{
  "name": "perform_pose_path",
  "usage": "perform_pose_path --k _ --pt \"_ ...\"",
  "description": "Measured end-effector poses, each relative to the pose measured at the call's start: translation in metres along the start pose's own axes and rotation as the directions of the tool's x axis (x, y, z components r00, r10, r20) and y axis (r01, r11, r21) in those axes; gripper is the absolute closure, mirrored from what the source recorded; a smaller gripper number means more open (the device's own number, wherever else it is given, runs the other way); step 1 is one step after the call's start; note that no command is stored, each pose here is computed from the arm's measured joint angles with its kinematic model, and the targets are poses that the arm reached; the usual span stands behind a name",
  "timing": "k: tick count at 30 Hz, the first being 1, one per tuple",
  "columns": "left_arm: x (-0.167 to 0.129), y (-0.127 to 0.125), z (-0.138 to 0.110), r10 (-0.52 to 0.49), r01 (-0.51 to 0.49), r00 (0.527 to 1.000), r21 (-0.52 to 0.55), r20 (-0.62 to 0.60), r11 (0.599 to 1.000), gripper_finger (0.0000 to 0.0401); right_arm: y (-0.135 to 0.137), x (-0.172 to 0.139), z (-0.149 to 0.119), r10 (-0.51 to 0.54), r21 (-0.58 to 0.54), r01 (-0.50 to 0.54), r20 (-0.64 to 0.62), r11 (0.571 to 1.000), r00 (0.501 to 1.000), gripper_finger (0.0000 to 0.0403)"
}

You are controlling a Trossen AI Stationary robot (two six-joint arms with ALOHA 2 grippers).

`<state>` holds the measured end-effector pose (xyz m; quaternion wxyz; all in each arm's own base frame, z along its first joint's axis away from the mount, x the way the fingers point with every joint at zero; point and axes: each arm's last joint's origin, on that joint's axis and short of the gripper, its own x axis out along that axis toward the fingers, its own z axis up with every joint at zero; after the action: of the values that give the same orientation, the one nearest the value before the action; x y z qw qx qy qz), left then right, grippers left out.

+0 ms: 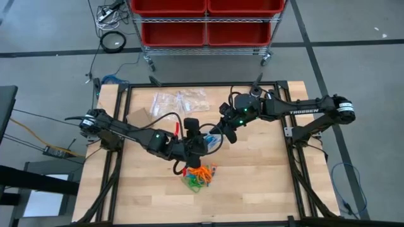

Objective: Sort rubber bands
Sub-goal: Put the blue rubber band into the transparent zip bag

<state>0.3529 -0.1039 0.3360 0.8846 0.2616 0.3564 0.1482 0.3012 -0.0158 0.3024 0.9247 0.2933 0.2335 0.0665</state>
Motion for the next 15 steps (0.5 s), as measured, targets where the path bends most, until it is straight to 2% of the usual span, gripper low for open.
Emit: perform_pose_path --k 8,15 --pt "-0.025 0.002 0.011 -0.004 0.011 0.995 -0.075 0.098 0.997 0.0254 -0.021 -0.006 -0.004 -0.178 0.049 0.181 -0.055 0.982 0.982 0.0403" --pt "-0.027 -0.014 -0.007 -0.100 0.102 0.995 -0.116 0.025 0.988 0.0254 -0.017 -0.029 0.006 -0.249 0.018 0.248 0.055 0.968 0.967 0.0403"
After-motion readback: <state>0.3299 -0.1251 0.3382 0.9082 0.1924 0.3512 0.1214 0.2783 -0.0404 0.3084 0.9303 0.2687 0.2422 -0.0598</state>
